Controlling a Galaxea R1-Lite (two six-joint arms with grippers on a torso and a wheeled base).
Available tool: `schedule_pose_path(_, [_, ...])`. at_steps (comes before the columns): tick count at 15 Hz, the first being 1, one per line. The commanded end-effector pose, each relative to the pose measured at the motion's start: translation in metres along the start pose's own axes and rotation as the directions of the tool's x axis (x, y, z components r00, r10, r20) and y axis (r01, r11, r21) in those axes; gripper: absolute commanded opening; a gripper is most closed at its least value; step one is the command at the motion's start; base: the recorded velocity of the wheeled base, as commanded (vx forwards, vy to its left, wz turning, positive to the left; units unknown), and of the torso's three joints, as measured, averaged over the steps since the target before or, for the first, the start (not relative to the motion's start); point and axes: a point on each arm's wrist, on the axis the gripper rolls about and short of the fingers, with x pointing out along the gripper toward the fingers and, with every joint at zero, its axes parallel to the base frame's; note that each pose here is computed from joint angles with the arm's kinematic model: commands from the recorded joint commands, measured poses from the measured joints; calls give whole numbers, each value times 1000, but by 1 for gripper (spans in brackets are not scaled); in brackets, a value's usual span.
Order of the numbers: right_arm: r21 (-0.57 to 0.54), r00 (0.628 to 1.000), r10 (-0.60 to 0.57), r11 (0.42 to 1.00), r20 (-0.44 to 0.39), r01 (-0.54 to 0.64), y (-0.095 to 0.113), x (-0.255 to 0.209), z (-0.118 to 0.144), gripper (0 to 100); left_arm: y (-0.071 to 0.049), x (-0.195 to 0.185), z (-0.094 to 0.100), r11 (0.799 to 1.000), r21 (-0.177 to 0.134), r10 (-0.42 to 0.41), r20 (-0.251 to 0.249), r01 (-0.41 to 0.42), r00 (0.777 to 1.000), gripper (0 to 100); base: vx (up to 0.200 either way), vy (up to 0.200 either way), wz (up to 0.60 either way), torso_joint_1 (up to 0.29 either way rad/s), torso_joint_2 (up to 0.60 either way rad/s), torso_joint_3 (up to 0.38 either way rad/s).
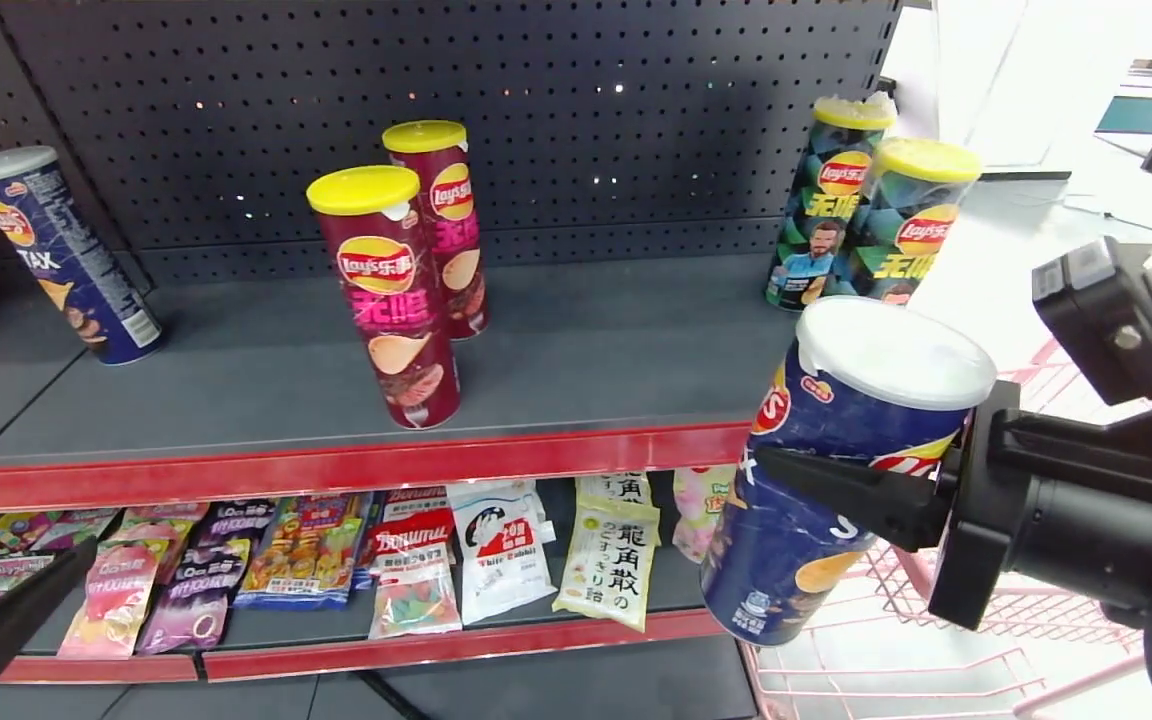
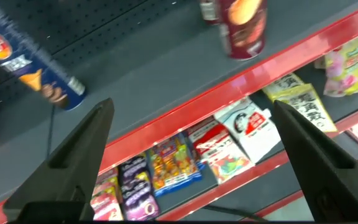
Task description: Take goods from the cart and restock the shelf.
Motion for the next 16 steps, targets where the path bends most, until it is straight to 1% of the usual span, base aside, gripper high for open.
schedule_pose_path(1, [-1,1000,-3,1000,-15,3,-1,0,-4,0,0,-3,-1,1000,0,4,5,-4,1000,100,0,200,0,-2,-2,-7])
schedule_pose_path(4, [1,1000,-7,1000,-28,7,-1,-1,-8,0,0,-3,-1,1000,0,5,8,-5,1000,100,0,200,0,4,-1,4])
schedule_pose_path(11, [-1,1000,-19,1000,-9,19,-3,-6,-5,0,0,-3,-1,1000,1,7,9,-7,1000,100,0,200,0,6,2,4])
schedule_pose_path(13, [-2,1000,-18,1000,-5,18,-2,-8,-5,0,0,-3,-1,1000,14,5,10,-5,1000,100,0,200,0,2,2,0])
schedule_pose_path(16, [-3,1000,-16,1000,-5,16,-2,-8,-5,0,0,-3,-1,1000,14,5,10,-5,1000,100,0,200,0,1,1,6])
